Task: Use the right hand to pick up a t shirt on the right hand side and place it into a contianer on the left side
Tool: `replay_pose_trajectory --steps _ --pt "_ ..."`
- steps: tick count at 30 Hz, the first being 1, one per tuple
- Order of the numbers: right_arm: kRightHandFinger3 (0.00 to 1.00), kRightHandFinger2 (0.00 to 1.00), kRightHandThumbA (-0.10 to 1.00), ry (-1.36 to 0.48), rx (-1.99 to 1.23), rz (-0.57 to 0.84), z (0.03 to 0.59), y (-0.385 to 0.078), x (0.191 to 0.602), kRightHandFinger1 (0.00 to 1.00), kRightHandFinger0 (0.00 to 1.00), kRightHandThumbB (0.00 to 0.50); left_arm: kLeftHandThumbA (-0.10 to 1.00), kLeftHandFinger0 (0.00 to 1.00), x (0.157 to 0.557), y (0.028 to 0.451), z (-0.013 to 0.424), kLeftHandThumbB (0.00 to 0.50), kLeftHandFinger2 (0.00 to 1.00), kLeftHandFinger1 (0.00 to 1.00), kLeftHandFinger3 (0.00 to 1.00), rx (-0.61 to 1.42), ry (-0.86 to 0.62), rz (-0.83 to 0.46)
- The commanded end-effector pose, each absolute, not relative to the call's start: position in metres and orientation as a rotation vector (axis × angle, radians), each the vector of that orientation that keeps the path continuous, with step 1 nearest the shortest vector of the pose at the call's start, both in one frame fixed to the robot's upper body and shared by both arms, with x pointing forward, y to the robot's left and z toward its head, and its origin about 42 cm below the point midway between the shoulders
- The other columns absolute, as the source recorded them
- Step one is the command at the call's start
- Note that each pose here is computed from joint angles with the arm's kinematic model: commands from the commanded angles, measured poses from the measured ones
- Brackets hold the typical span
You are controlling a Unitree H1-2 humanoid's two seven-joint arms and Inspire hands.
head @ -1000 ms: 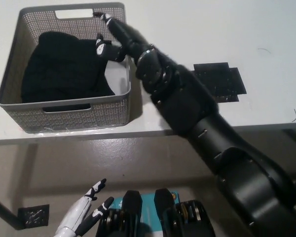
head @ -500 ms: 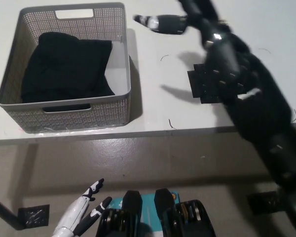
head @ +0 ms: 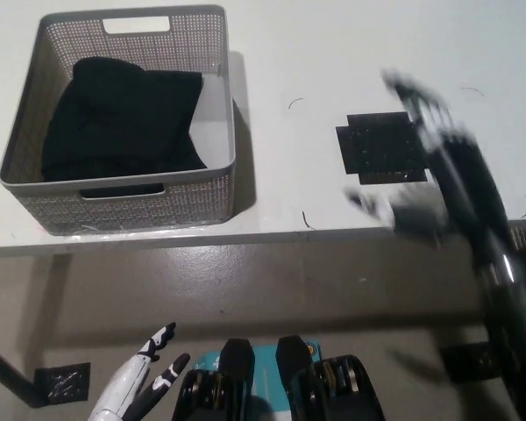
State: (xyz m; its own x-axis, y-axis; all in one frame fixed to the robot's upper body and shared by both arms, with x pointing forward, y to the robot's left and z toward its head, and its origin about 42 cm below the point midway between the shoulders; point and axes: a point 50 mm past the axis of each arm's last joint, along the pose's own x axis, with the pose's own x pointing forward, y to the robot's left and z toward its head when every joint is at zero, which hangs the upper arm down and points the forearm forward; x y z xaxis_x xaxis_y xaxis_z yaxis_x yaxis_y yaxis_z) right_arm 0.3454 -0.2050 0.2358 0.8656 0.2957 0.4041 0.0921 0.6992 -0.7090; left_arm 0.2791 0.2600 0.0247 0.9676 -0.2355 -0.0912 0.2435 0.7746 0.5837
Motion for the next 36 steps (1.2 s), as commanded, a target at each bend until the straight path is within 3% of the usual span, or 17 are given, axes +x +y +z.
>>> replay_pose_trajectory --steps 1,2,5,6,14,15,21,26,30,36 --pt "1.0 1.0 1.0 -0.647 -0.764 0.002 0.206 -0.24 0.279 1.0 1.0 0.369 1.0 0.92 0.276 0.273 0.029 0.338 1.0 0.93 1.0 0.624 -0.033 -0.214" --pt "1.0 1.0 1.0 -0.592 -0.758 0.004 0.175 -0.248 0.262 1.0 1.0 0.336 1.0 0.91 0.277 0.274 0.03 0.351 1.0 0.92 1.0 0.628 -0.032 -0.206" --pt "1.0 1.0 1.0 -0.505 -0.777 0.011 0.142 -0.256 0.241 1.0 1.0 0.331 1.0 0.92 0.276 0.273 0.029 0.365 1.0 0.94 1.0 0.622 -0.03 -0.206" --pt "1.0 1.0 1.0 -0.384 -0.805 0.026 0.104 -0.266 0.218 1.0 1.0 0.313 1.0 0.93 0.277 0.274 0.029 0.377 1.0 0.94 1.0 0.627 -0.024 -0.208" --pt "1.0 1.0 1.0 -0.192 -0.78 0.023 0.031 -0.281 0.18 1.0 1.0 0.295 1.0 0.94 0.273 0.277 0.028 0.396 1.0 0.93 1.0 0.623 -0.021 -0.197" --pt "1.0 1.0 1.0 -0.161 -0.782 0.025 0.024 -0.282 0.179 1.0 1.0 0.276 1.0 0.96 0.272 0.277 0.028 0.396 1.0 0.95 1.0 0.611 -0.012 -0.197" --pt "1.0 1.0 1.0 -0.112 -0.758 0.01 0.003 -0.285 0.186 1.0 1.0 0.266 1.0 0.94 0.277 0.277 0.032 0.389 1.0 0.92 1.0 0.613 -0.024 -0.201" --pt "1.0 1.0 0.91 -0.125 -0.769 0.025 -0.001 -0.281 0.19 1.0 1.0 0.231 1.0 0.95 0.28 0.28 0.033 0.379 1.0 0.94 1.0 0.622 -0.027 -0.196" --pt "1.0 1.0 0.97 -0.128 -0.772 0.037 -0.003 -0.277 0.19 1.0 1.0 0.276 1.0 0.94 0.278 0.281 0.031 0.363 1.0 0.93 1.0 0.61 -0.032 -0.193" --pt "1.0 1.0 0.91 -0.126 -0.777 0.055 -0.004 -0.277 0.192 1.0 1.0 0.247 1.0 0.92 0.276 0.284 0.03 0.357 1.0 0.92 1.0 0.612 -0.028 -0.193"
